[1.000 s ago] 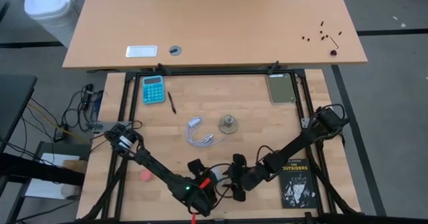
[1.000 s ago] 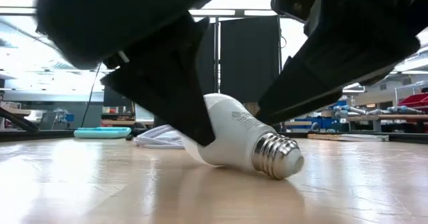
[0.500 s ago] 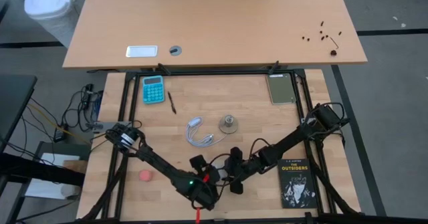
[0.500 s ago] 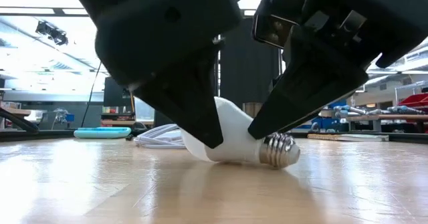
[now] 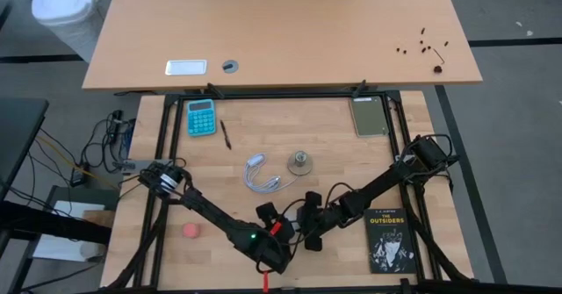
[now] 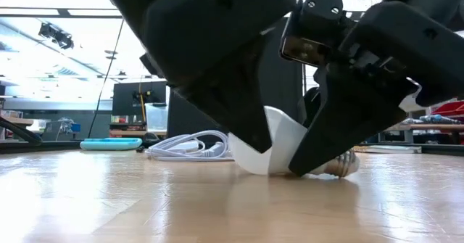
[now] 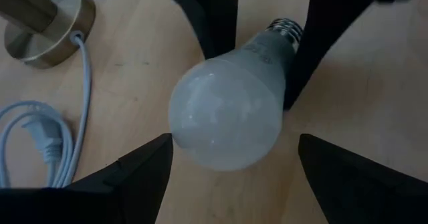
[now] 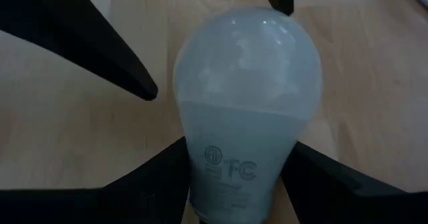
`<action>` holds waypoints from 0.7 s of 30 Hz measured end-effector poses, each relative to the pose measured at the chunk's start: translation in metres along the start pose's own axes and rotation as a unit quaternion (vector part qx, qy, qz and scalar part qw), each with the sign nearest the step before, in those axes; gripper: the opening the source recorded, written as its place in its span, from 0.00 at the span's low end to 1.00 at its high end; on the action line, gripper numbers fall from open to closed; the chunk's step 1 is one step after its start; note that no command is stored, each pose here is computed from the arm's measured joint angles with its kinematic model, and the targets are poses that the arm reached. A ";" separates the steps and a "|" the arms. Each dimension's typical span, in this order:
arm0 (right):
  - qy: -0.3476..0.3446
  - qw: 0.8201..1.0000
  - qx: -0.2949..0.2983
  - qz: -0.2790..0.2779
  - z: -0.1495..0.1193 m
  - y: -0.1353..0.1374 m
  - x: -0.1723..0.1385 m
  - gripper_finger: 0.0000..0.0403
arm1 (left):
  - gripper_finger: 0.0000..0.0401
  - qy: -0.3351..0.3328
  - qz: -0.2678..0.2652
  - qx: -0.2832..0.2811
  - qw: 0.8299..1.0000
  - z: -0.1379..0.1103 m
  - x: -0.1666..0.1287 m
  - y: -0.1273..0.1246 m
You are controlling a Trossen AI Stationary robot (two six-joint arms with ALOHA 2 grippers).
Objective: Screw lightbulb
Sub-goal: Insert the white lightbulb into the desk lamp
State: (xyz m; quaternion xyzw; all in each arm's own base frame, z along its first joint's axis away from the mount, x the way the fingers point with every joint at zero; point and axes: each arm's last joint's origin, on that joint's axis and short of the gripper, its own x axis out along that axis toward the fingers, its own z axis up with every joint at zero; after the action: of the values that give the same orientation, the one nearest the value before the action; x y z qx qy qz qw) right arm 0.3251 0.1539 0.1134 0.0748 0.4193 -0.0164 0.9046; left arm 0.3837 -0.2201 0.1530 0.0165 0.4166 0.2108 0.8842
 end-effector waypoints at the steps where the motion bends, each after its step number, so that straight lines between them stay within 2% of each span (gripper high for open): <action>1: 0.001 1.000 -0.005 -0.005 0.000 0.000 0.000 0.56 | 0.81 0.000 0.000 0.000 1.000 0.000 0.000 0.000; 4: 0.003 1.000 -0.011 -0.017 -0.001 -0.002 0.000 0.51 | 0.81 0.004 0.000 0.003 1.000 0.001 -0.003 0.002; 9: 0.009 1.000 -0.015 -0.023 -0.002 -0.003 -0.001 0.36 | 0.81 -0.002 -0.003 -0.006 1.000 0.010 -0.025 0.011; 16: 0.001 0.999 -0.028 -0.024 0.006 -0.004 -0.018 0.35 | 0.81 -0.068 0.028 -0.019 0.997 0.026 -0.067 0.028; 21: -0.009 0.998 -0.037 -0.059 0.016 -0.009 -0.046 0.36 | 0.81 -0.112 0.051 -0.015 0.992 0.037 -0.088 0.041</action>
State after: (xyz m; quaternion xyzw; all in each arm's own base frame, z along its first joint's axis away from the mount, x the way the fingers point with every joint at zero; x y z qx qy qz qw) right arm 0.3065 0.1410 0.1577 0.0159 0.4149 -0.0549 0.9081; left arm 0.3467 -0.2119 0.2496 0.0478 0.3105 0.2583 0.9136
